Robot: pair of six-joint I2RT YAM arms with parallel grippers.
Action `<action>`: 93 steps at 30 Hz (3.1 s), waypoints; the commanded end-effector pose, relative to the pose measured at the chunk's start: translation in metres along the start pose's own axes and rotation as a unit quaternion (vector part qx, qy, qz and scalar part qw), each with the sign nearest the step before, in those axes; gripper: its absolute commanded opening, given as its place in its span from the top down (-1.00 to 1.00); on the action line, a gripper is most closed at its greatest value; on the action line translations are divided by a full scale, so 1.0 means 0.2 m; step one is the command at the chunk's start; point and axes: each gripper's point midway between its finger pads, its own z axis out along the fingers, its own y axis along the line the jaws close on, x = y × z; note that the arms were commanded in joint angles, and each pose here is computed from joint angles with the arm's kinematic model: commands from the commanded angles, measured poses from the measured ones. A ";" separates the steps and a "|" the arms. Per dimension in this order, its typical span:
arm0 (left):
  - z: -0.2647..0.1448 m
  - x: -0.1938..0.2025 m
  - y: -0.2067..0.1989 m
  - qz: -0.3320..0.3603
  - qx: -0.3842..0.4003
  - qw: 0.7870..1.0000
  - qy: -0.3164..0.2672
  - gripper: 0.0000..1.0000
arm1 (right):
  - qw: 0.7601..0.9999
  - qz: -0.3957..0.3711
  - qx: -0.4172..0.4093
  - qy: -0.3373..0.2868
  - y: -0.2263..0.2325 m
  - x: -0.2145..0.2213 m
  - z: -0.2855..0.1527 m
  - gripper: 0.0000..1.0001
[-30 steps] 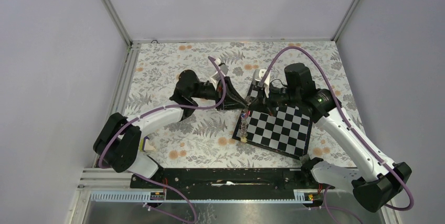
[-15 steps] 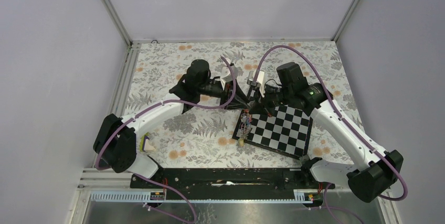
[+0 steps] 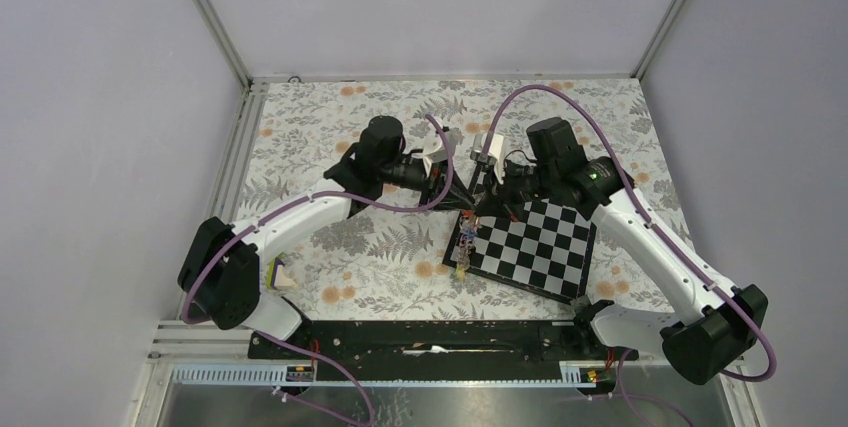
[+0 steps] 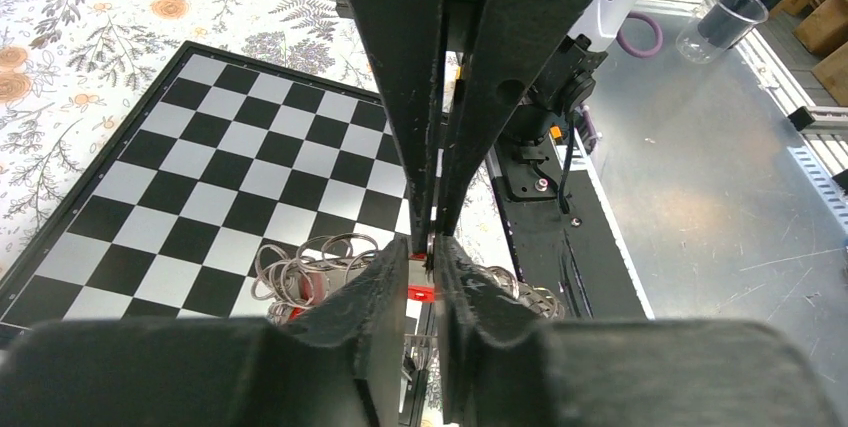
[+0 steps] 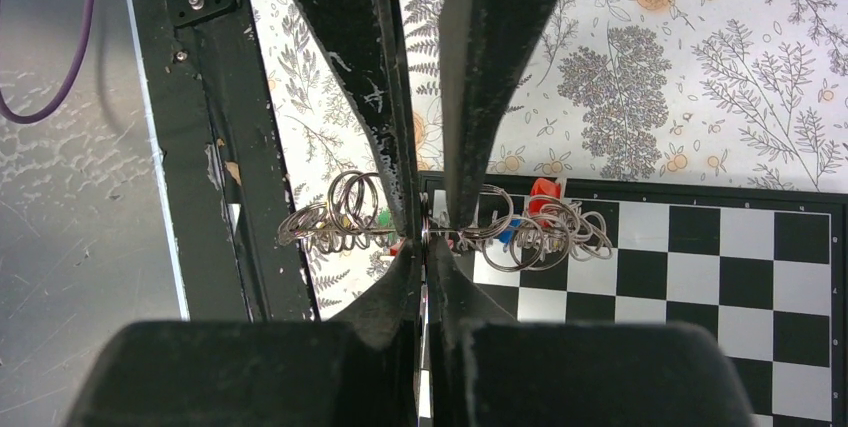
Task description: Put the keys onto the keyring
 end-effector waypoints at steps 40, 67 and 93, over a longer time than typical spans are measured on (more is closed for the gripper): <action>-0.08 -0.25 -0.20 0.019 0.078 0.991 -0.109 1.00 | 0.998 -0.040 0.023 -0.042 -0.02 -0.02 -0.02 0.29; -0.11 -0.22 -0.16 0.017 0.073 0.992 -0.104 1.00 | 0.992 -0.081 0.030 -0.087 0.06 -0.12 -0.15 0.19; -0.10 -0.20 -0.15 0.015 0.066 0.992 -0.106 1.00 | 0.992 -0.072 -0.006 -0.108 0.08 -0.24 -0.14 0.29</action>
